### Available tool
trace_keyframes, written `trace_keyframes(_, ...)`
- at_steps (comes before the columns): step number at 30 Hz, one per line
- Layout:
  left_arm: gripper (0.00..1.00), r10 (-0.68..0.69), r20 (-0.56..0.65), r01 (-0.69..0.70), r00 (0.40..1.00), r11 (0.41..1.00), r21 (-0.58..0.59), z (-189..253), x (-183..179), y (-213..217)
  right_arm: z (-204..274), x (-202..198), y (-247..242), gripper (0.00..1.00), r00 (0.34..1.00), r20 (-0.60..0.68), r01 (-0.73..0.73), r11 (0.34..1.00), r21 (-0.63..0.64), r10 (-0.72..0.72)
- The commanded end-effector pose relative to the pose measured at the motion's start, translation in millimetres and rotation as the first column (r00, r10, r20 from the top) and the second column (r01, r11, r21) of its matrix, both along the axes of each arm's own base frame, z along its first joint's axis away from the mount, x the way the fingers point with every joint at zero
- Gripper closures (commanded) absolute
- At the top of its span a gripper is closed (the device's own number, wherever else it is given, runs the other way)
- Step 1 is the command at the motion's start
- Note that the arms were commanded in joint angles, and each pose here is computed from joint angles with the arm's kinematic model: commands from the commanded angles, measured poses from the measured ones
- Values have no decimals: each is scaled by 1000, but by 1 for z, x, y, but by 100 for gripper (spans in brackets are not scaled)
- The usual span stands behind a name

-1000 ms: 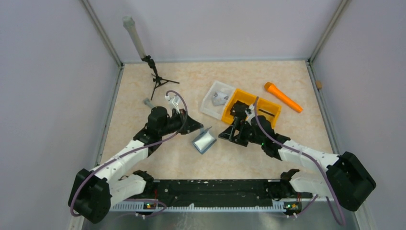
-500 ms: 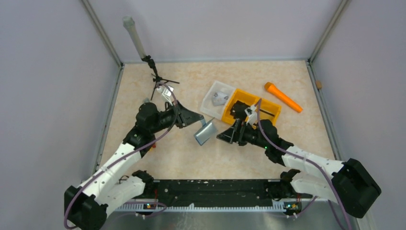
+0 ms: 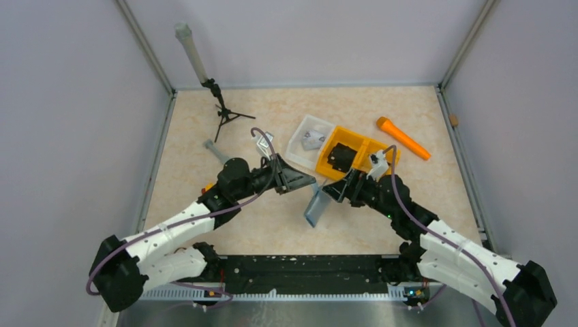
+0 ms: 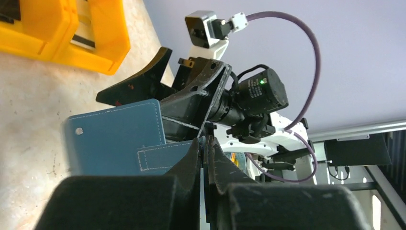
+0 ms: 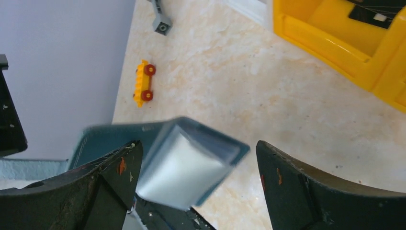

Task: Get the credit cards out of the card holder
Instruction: Place the card holder at the center of the board.

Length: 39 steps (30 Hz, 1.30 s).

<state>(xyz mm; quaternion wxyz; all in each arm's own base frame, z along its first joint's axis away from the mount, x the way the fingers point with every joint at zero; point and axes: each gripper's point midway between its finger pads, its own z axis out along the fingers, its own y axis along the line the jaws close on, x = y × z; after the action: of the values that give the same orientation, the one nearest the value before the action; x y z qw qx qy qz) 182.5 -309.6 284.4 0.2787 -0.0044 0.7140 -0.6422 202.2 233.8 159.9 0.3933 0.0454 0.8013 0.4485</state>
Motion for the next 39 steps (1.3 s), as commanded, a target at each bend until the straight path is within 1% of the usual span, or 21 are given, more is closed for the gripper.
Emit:
trace_keyframes(1, 100, 56, -15, -58, 998, 987, -153, 9, 11, -7, -5, 5, -13, 11, 998, -23, 61, 994, -89, -64)
trace_keyframes(3, 100, 87, -46, -92, 995, 988, -120, -16, 20, -5, -14, 4, -14, 12, 997, -52, 57, 991, -120, -63)
trace_keyframes(5, 100, 102, -81, -106, 991, 993, -43, -51, 25, -4, -25, 4, -14, 12, 995, -83, 48, 986, -160, -62)
trace_keyframes(7, 100, 95, -117, -92, 989, 995, 32, -86, 27, -5, -37, 4, -12, 12, 991, -120, 32, 980, -195, -56)
trace_keyframes(9, 100, 55, -136, -45, 989, 996, 80, -112, 23, -7, -45, 2, -9, 13, 988, -147, 9, 978, -209, -41)
trace_keyframes(12, 100, 42, -156, -18, 987, 988, 152, -145, 18, -5, -52, -2, -2, 20, 986, -165, -45, 978, -205, 11)
trace_keyframes(14, 100, 41, -156, -9, 987, 979, 203, -160, 14, 0, -54, -4, 2, 23, 984, -173, -70, 976, -204, 34)
trace_keyframes(18, 100, 81, -110, -40, 991, 942, 334, -175, 16, 14, -58, -7, 4, 23, 982, -184, -92, 969, -228, 50)
trace_keyframes(21, 100, 116, -43, -90, 992, 916, 392, -166, 23, 26, -60, -8, 5, 24, 979, -196, -98, 967, -235, 51)
trace_keyframes(24, 100, 152, -10, -130, 988, 878, 460, -162, 32, 39, -58, -9, 9, 27, 979, -193, -102, 970, -223, 58)
trace_keyframes(27, 100, 178, -7, -152, 984, 858, 490, -161, 41, 49, -55, -9, 11, 31, 982, -177, -100, 973, -209, 63)
trace_keyframes(29, 100, 185, -12, -156, 983, 859, 489, -162, 49, 53, -51, -11, 13, 32, 984, -161, -101, 978, -184, 72)
trace_keyframes(31, 100, 192, -17, -156, 981, 842, 516, -168, 56, 56, -49, -13, 15, 34, 986, -144, -106, 982, -158, 83)
trace_keyframes(32, 100, 189, -16, -151, 982, 831, 536, -173, 60, 57, -47, -14, 16, 36, 986, -138, -109, 983, -147, 89)
trace_keyframes(35, 100, 184, -20, -136, 983, 793, 594, -188, 68, 61, -51, -17, 19, 37, 983, -157, -124, 980, -155, 99)
trace_keyframes(37, 100, 189, -16, -135, 982, 756, 641, -199, 73, 67, -56, -18, 20, 37, 978, -181, -132, 976, -174, 101)
trace_keyframes(39, 100, 207, 1, -148, 978, 698, 701, -206, 76, 78, -61, -20, 23, 36, 974, -201, -138, 973, -186, 100)
